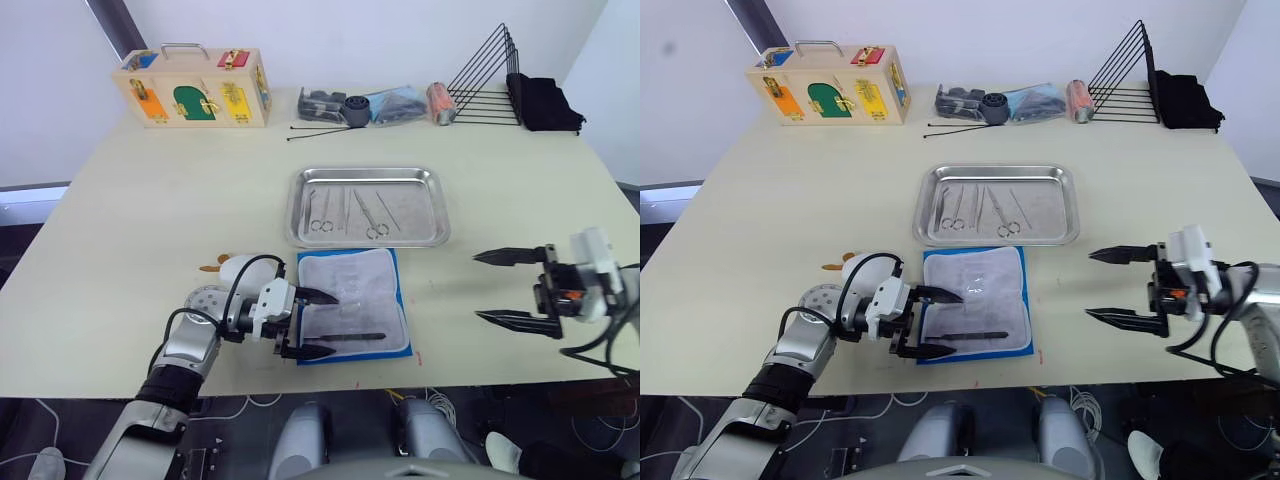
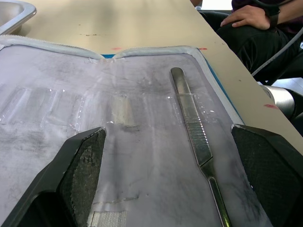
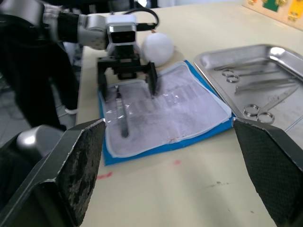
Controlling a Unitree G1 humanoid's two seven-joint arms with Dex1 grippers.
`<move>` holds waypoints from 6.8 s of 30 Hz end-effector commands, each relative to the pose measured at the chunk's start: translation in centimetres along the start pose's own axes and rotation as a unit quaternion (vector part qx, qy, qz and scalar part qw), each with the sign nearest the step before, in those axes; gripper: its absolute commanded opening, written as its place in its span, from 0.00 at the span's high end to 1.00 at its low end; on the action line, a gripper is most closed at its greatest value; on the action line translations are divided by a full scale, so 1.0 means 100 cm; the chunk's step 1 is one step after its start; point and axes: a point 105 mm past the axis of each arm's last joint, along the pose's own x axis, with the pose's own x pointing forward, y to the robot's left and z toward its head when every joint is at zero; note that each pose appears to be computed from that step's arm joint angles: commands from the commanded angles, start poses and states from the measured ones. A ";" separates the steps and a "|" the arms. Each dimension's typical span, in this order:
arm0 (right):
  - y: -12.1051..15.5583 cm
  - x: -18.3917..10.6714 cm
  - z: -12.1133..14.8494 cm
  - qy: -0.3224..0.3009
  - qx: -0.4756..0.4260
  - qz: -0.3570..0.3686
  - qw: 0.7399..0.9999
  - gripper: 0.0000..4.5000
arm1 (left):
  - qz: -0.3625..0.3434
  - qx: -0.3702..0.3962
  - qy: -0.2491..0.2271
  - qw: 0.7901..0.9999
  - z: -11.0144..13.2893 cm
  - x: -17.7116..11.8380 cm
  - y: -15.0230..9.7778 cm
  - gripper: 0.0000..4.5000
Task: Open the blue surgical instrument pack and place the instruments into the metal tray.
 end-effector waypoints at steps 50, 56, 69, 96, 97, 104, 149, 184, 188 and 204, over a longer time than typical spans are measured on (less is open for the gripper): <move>0.011 0.153 -0.070 0.096 -0.056 0.061 0.992 0.01 | -0.051 -0.062 0.044 0.996 -0.023 -0.005 -0.021 0.00; 0.010 0.158 -0.086 0.119 -0.061 0.064 0.989 0.01 | -0.052 -0.062 0.043 0.996 -0.023 -0.004 -0.021 0.00; 0.023 0.151 -0.115 0.174 -0.028 0.112 0.978 0.48 | -0.052 -0.063 0.043 0.996 -0.025 -0.005 -0.022 0.00; 0.019 0.151 -0.059 0.166 -0.071 0.098 0.979 1.00 | -0.047 -0.063 0.044 0.996 -0.028 -0.006 -0.021 0.00; 0.020 0.150 -0.057 0.170 -0.072 0.099 0.978 1.00 | -0.047 -0.063 0.044 0.996 -0.028 -0.006 -0.021 0.00; 0.018 0.145 -0.045 0.195 -0.086 0.100 0.972 1.00 | -0.047 -0.061 0.040 0.996 -0.027 -0.002 -0.020 0.00; -0.041 0.028 0.010 0.255 -0.083 -0.095 0.959 1.00 | -0.043 -0.058 0.034 0.997 -0.031 0.002 -0.017 0.00; -0.125 0.105 -0.033 0.099 0.210 -0.458 0.858 1.00 | -0.035 -0.056 0.028 0.997 -0.020 0.006 -0.015 0.00; -0.127 0.111 -0.037 0.101 0.222 -0.474 0.846 1.00 | -0.033 -0.057 0.027 0.997 -0.021 0.006 -0.015 0.00; -0.130 0.122 -0.056 0.121 0.267 -0.497 0.817 1.00 | -0.023 -0.060 0.028 0.998 -0.027 0.006 -0.015 0.00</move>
